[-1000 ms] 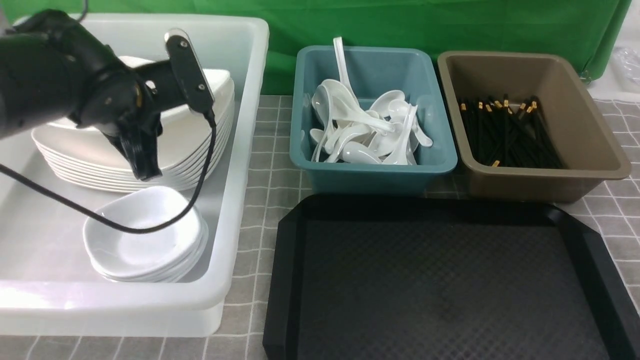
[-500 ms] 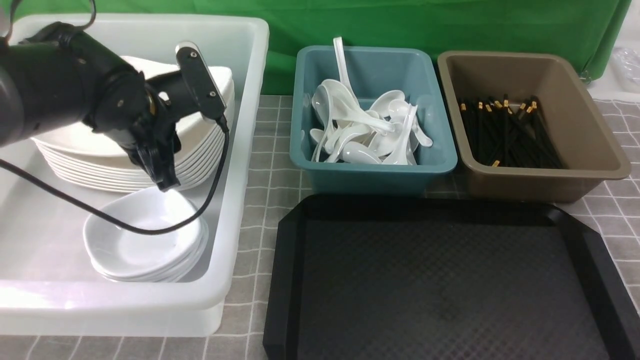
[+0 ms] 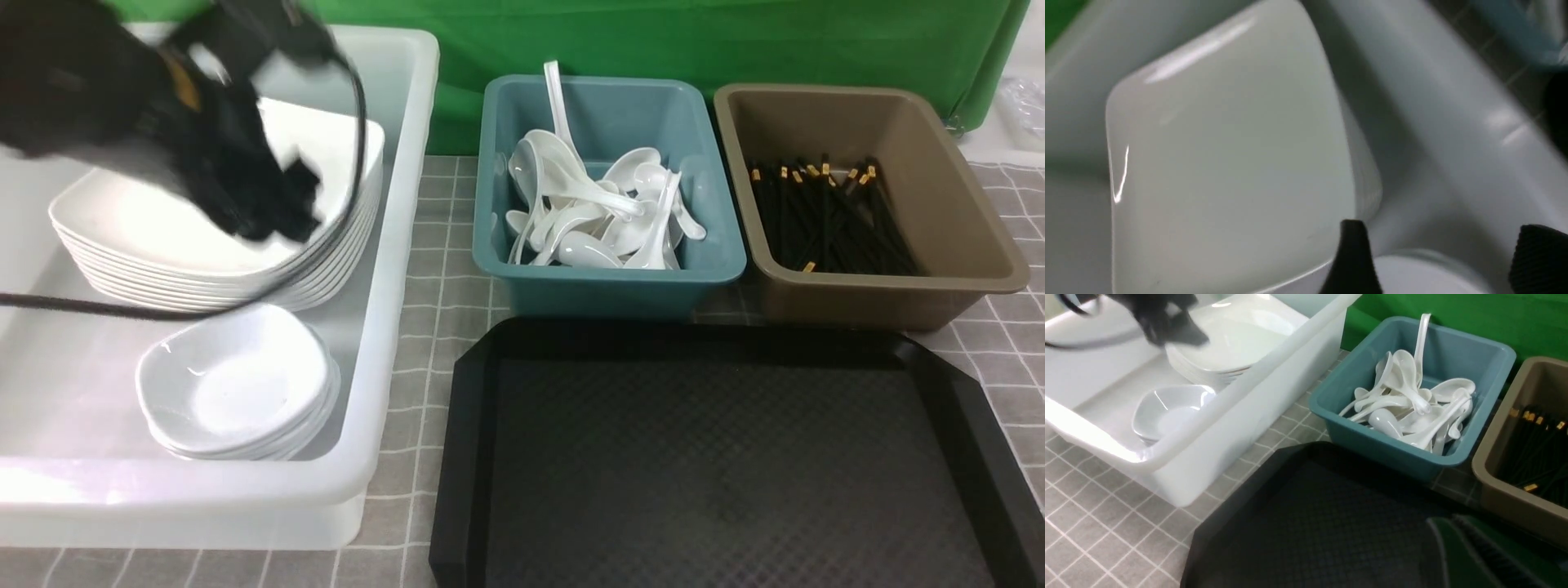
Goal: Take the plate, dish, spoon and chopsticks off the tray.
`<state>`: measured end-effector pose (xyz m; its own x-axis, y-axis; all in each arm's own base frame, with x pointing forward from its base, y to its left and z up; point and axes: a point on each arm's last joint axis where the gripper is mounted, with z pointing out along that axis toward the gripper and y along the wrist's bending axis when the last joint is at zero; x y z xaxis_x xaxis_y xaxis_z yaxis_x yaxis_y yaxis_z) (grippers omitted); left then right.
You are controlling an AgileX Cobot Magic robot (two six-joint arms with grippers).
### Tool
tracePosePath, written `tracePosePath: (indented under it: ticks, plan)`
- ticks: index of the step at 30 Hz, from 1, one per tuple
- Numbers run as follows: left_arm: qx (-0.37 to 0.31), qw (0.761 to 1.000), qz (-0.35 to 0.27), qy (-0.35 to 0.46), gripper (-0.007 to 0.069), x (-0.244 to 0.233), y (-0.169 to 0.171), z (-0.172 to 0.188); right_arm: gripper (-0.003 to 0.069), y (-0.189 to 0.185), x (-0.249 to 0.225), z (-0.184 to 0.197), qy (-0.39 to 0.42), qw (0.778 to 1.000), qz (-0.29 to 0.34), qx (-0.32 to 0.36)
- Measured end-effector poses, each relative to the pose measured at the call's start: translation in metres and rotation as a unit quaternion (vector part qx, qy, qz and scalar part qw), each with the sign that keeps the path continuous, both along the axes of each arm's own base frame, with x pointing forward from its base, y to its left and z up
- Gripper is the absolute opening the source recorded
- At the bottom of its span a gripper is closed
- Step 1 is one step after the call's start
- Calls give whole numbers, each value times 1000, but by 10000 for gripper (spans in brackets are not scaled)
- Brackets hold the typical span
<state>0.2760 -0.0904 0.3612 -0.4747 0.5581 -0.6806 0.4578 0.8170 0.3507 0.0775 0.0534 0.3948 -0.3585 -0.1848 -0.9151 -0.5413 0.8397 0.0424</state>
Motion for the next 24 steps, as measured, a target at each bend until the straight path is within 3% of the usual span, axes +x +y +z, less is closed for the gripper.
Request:
tracePosePath:
  ticks: [4,5,6,9,16,20,24]
  plan:
    - [-120,989,-37,-74,104,-69,4,24,52,-1,-1,-3,13,1000,-2,-9]
    - [-120,989,-39,-79,104,-72,5,24,52,-1,-1,-3,14,1000,-3,-9]
    - [-157,981,-50,-98,45,-93,9,18,54,-1,-1,-4,20,1000,-4,-10]
    - [-231,957,-60,-165,11,-137,23,9,57,-2,-2,-6,29,999,-6,-17]
    - [-279,915,-48,-286,10,-183,48,-21,70,-3,-2,-7,35,999,-7,-22]
    - [-277,911,-44,-301,10,-191,53,-39,70,-3,-2,-7,35,999,-7,-22]
    - [-237,926,-51,-290,10,-192,54,-63,75,-3,-2,-7,35,999,-7,-21]
